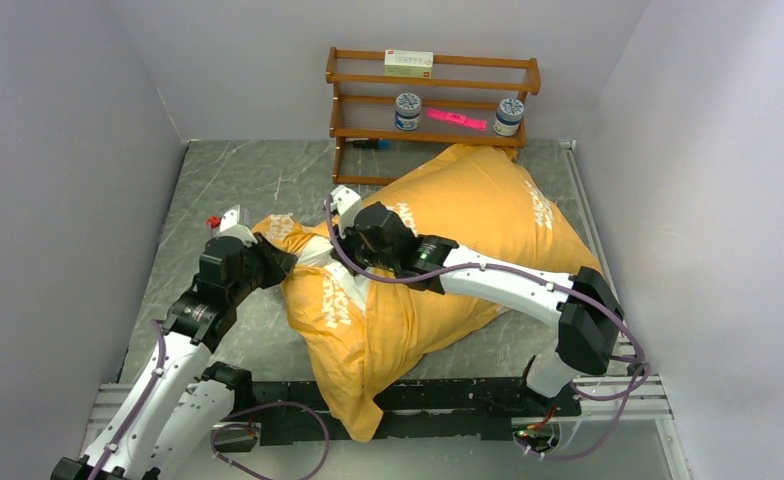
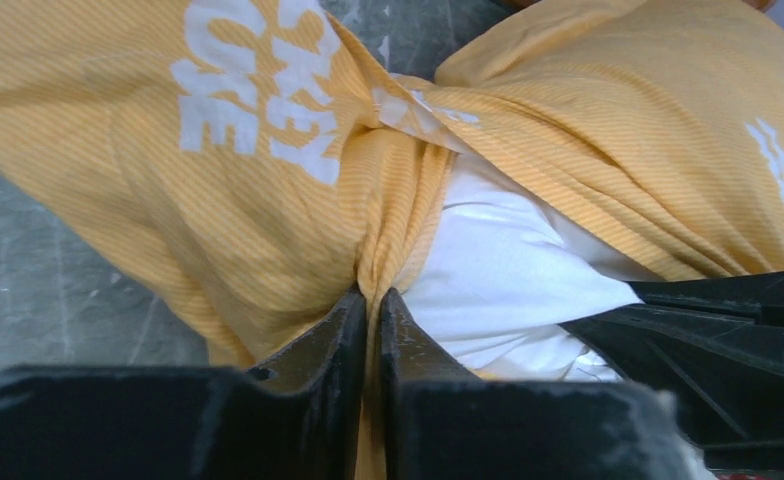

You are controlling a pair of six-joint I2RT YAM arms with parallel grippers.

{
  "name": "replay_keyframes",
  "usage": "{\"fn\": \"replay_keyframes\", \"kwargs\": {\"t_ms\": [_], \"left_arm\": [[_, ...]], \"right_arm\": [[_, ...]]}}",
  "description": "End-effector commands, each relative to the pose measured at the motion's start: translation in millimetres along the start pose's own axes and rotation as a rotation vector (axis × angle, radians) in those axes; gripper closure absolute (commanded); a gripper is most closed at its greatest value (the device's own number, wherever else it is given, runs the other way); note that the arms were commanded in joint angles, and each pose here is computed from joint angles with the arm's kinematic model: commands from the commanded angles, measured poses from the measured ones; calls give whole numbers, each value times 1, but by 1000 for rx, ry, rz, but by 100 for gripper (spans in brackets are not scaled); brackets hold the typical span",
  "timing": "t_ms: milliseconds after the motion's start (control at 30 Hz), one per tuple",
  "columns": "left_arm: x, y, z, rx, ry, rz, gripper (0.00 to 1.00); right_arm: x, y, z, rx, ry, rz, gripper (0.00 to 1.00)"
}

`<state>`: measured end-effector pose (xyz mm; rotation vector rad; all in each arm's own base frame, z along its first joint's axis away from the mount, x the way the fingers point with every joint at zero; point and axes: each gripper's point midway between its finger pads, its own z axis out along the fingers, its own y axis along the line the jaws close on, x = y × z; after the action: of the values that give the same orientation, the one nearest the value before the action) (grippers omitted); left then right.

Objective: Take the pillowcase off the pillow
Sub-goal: Remove the pillow from the pillowcase.

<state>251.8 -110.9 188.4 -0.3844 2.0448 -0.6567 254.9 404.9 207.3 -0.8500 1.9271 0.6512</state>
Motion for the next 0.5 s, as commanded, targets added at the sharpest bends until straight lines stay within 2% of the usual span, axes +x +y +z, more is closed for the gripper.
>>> {"fn": "replay_keyframes", "kwargs": {"t_ms": [0, 300, 400, 467], "left_arm": [[-1, 55, -11, -259, 13, 129, 82], [-2, 36, -1, -192, 93, 175, 43], [-6, 24, 2, -148, 106, 191, 35], [-7, 20, 3, -133, 122, 199, 33]], "right_arm": [[-23, -72, -27, 218, -50, -43, 100], [-22, -53, -22, 139, -45, -67, 100], [-21, -50, -20, 134, -37, -75, 100], [-22, -46, -19, 127, -38, -80, 100]]}}
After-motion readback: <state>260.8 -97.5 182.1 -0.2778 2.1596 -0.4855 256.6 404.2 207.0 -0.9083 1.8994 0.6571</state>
